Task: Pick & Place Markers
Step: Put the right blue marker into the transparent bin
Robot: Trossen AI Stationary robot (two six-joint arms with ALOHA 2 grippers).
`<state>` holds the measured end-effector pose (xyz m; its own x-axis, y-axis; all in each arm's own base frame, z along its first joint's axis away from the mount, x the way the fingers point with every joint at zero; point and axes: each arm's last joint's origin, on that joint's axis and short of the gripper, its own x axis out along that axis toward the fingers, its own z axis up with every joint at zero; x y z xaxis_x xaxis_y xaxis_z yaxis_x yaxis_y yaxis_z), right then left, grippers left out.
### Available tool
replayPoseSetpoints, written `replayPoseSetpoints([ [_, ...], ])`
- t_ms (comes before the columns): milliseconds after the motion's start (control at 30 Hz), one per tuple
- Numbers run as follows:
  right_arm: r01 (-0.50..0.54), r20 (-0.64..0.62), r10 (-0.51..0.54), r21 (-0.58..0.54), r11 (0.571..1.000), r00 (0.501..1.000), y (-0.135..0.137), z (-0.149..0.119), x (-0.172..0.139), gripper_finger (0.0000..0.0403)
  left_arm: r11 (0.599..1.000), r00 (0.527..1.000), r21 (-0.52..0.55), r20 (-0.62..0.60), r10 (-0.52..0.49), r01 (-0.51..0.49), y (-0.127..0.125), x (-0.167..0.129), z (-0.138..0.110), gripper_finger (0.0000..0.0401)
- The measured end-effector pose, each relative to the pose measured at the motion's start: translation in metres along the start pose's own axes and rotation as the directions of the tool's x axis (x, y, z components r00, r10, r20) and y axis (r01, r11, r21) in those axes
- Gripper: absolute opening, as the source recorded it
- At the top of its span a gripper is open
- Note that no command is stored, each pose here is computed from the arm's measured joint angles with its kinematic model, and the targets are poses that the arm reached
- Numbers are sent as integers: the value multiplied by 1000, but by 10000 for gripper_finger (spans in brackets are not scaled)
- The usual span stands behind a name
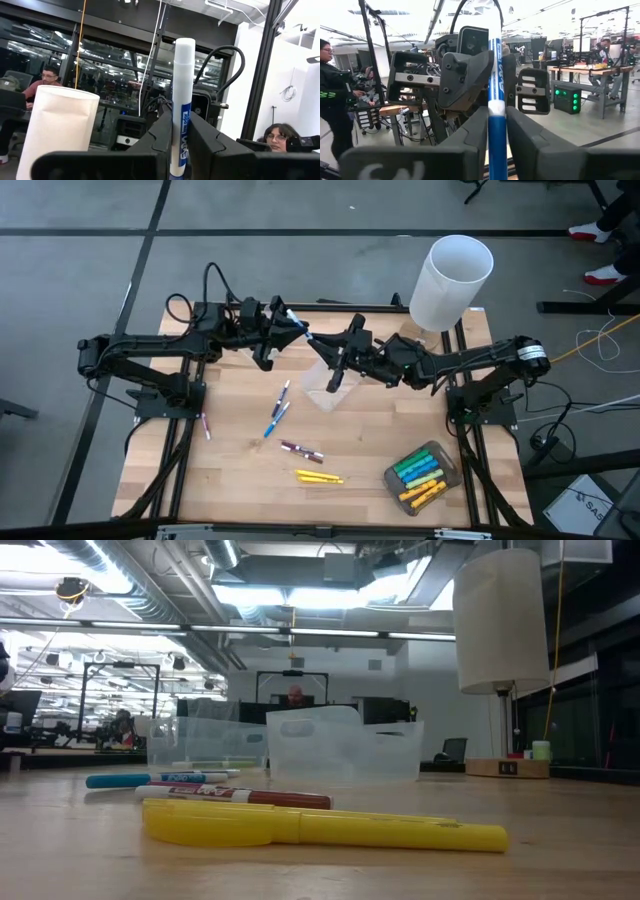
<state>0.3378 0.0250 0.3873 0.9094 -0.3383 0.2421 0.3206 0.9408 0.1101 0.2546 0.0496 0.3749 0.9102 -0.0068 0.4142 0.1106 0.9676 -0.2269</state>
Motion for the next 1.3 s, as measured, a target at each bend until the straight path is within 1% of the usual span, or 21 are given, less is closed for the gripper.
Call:
replayPoseSetpoints([
  [167,2,2,-2,1,1000,1000,0,0,0,110,1000,1000,0,-1,2,-2,0,0,0,32],
  [267,4,3,-4,-1,1000,1000,0,1,0,126,1000,1000,0,-1,2,-2,0,0,0,32],
  [467,1,5,-1,-24,1000,1000,0,5,-3,132,1000,1000,11,-1,4,-4,1,0,0,32],
  [567,-3,-29,2,-37,999,1000,-2,8,-8,131,1000,1000,11,-1,4,-4,1,0,0,32],
  [633,-18,-63,15,-46,999,998,-2,10,-11,125,1000,1000,10,-5,0,1,1,0,0,32],
  [733,-27,-110,21,-52,998,994,-4,14,-19,104,1000,1000,10,-8,-3,3,1,0,0,32],
  [900,-51,-176,38,-70,996,984,-4,19,-30,52,1000,1000,9,-11,-2,2,1,0,-1,32],
  [1033,-102,-208,86,-70,992,974,-6,24,-37,9,1000,1000,9,-12,-4,4,1,0,-1,32],
  [1167,-139,-249,122,-52,989,961,-8,25,-43,10,1000,1000,8,-16,-18,18,1,0,-1,32],
  [1300,-191,-311,171,-35,981,935,-9,23,-48,4,1000,1000,8,-17,-20,20,0,0,-1,32],
])
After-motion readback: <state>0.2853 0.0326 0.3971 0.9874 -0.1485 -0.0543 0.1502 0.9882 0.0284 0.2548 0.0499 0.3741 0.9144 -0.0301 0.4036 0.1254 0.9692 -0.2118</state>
